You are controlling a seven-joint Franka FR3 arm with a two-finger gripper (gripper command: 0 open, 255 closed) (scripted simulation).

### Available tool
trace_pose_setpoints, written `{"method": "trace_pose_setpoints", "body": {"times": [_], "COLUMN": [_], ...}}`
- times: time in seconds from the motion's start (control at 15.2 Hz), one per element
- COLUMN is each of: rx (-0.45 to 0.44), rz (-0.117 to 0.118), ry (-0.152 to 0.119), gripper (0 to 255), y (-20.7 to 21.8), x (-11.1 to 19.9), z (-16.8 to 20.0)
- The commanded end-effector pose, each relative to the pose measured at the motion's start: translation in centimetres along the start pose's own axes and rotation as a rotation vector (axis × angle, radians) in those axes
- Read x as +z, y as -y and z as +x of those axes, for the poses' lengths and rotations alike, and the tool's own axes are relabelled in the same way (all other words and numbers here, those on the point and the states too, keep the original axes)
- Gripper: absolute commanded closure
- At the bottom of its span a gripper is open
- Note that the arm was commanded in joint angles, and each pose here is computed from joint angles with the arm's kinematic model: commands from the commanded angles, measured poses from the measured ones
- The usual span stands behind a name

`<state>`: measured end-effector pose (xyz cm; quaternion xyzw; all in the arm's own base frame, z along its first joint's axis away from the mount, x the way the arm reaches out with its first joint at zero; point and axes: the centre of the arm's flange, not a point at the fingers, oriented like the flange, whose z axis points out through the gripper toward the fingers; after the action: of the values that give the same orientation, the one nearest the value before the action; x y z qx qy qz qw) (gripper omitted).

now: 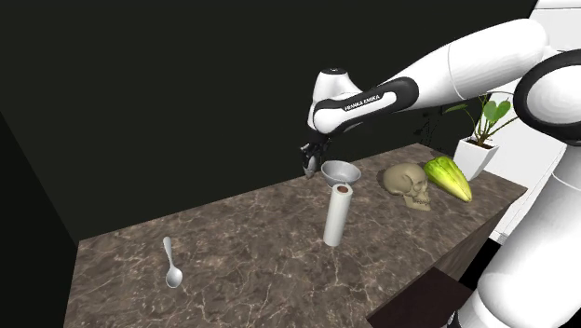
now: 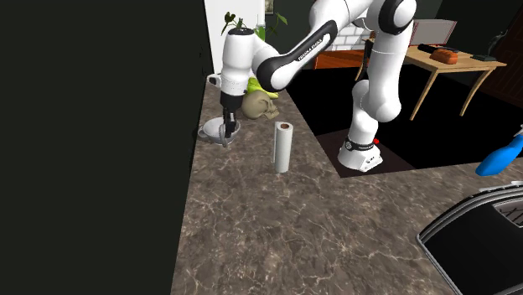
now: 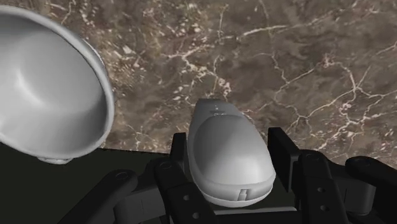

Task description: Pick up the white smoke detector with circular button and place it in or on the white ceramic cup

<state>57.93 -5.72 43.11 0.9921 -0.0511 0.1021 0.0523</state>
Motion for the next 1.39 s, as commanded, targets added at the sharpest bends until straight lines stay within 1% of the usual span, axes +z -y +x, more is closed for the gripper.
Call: {"method": "trace_pose_setpoints", "body": {"times": [0.0, 0.86, 1.32], "rx": [-0.002, -0.002, -0.002], "rz": [0.0, 0.0, 0.0], "ry": [-0.001, -0.001, -0.001], "gripper": [255, 255, 255], "y": [-2.6, -19.8, -19.5], "x": [0.2, 1.4, 5.0], "z": [-0.2, -0.7, -1.5]}}
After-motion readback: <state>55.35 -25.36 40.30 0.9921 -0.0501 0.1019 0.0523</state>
